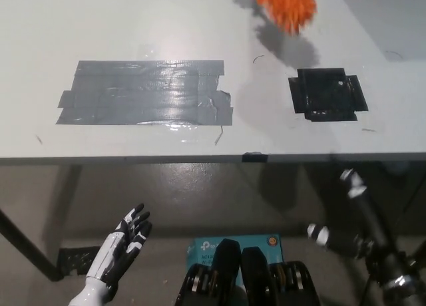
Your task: A person hands an oraange duster to the robot and the robot grabs it with its right hand and places it on the black marked spot infron tof it on the desk
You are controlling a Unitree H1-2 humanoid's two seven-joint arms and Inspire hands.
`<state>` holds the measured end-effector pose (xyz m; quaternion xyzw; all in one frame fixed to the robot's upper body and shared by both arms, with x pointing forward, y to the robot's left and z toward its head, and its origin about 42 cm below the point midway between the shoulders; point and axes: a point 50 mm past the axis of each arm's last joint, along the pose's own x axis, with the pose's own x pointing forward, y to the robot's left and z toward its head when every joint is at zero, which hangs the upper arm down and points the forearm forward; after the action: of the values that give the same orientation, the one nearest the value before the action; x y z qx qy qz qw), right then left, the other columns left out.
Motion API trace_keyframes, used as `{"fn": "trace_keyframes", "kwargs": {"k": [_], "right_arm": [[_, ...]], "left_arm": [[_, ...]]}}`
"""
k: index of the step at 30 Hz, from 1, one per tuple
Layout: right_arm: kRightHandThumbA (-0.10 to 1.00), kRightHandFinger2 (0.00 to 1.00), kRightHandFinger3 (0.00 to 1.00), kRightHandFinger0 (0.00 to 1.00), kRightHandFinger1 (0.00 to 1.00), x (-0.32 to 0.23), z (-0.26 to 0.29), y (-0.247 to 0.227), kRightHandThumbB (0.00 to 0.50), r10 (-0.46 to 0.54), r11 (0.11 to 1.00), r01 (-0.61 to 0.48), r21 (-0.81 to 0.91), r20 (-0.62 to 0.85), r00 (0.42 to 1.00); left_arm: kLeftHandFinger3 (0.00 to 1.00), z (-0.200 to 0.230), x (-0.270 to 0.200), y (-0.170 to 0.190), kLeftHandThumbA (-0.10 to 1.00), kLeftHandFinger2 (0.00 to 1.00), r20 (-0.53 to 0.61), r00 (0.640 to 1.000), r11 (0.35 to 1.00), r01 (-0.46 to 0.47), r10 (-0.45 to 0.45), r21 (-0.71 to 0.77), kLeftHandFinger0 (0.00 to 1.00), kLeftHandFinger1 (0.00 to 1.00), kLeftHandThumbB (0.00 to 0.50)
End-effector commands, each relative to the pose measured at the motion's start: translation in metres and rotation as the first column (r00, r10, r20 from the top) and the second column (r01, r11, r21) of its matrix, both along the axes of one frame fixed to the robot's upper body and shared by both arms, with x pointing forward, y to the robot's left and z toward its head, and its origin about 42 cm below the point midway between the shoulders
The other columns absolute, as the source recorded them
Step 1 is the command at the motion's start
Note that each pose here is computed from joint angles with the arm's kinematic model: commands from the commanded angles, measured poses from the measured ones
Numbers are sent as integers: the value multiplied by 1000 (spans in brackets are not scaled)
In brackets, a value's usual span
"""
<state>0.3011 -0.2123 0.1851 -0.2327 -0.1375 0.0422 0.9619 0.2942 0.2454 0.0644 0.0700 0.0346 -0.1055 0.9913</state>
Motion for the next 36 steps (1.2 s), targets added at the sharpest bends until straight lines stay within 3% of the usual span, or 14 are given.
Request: {"fn": "trace_keyframes", "kwargs": {"k": [1,18,19,23,27,31,36], "right_arm": [[976,1000,1000,1000,1000,18,69,-9,277,-130,992,129,15,170,977],[1000,1000,1000,1000,1000,142,211,-16,343,-243,962,266,-65,242,939],[1000,1000,1000,1000,1000,157,219,-15,368,-249,960,272,-74,223,942],[935,1000,1000,1000,1000,199,231,-7,348,-249,958,263,-110,129,960],[856,1000,1000,1000,1000,236,236,2,367,-226,970,225,-95,-4,974],[905,1000,1000,1000,1000,266,236,19,394,-202,974,188,-124,-107,974],[929,1000,1000,1000,1000,287,226,34,376,-184,976,150,-159,-224,957]], "left_arm": [[1000,5,1,1,747,1000,37,999,1000,23,-23,6,1000,1000,275],[1000,8,4,4,748,1000,44,999,1000,23,-23,14,1000,1000,282],[1000,8,5,3,745,1000,47,999,1000,23,-24,13,1000,1000,281],[1000,10,5,4,740,1000,51,998,1000,22,-23,15,1000,1000,283],[1000,10,6,2,737,1000,56,998,1000,23,-24,13,1000,1000,291],[1000,13,7,2,735,1000,61,998,1000,21,-22,12,1000,1000,294],[1000,16,8,1,736,1000,72,997,999,28,-29,25,1000,1000,291]]}}
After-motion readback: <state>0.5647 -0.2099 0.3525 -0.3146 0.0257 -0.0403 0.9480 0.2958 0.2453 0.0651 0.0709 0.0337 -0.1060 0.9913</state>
